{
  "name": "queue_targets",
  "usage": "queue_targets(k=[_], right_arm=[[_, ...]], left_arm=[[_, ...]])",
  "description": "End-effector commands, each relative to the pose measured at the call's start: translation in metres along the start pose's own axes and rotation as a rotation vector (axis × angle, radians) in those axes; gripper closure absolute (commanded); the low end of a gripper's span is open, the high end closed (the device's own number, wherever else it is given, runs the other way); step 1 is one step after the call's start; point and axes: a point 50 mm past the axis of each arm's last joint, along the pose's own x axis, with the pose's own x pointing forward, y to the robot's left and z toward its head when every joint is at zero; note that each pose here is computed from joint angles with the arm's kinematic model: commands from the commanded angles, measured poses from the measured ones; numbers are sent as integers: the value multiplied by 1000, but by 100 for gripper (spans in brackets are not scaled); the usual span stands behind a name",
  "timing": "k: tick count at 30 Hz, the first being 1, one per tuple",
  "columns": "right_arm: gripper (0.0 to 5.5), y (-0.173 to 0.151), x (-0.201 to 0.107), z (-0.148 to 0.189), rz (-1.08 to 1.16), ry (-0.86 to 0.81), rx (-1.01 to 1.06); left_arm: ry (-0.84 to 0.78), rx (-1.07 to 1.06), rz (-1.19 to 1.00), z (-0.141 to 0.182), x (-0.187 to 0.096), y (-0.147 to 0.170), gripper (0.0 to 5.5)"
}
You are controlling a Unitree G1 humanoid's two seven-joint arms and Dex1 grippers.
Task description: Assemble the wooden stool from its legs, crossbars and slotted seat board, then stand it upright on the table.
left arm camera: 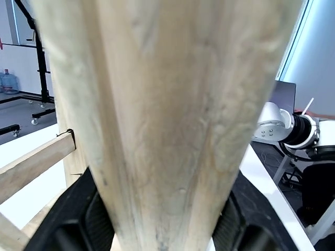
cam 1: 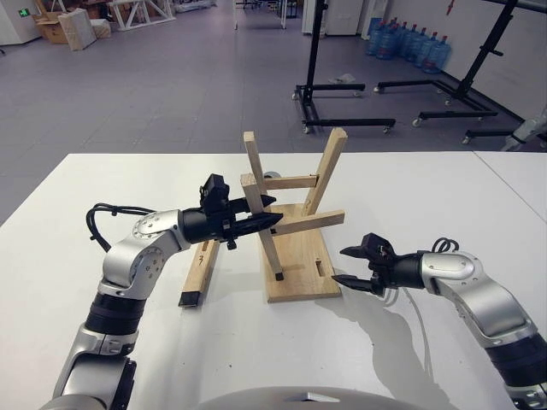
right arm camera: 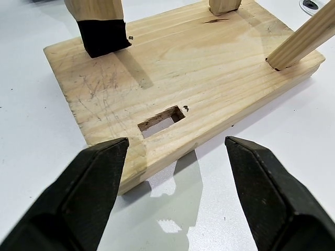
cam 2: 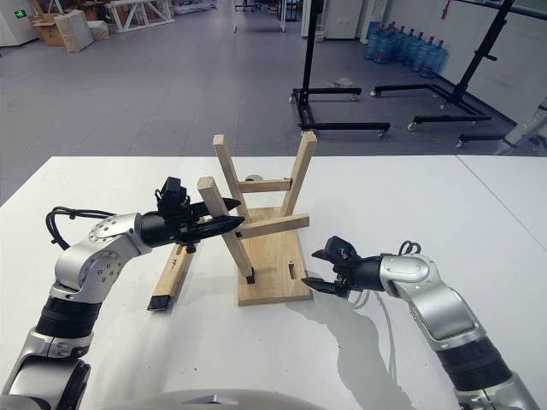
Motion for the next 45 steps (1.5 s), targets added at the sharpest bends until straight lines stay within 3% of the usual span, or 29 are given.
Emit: queue_targets(k=[1, 22, 32, 35, 45], right_arm=[[210, 2, -1, 0, 1, 10, 0], [210, 8, -1, -9, -19, 13, 49], [210, 10, 0, -9, -25, 1, 61], [210, 10, 0, -9, -27, 1, 62], [210, 10, -1, -15, -45, 12, 71]], left_arm=[[134, 48, -24, -17, -2, -7, 341], [343, 103, -88, -79, 2, -33, 341], [366, 88, -70, -86, 2, -32, 341], [370, 88, -50, -87, 2, -29, 280], [370, 205, 60, -73, -10, -17, 166]])
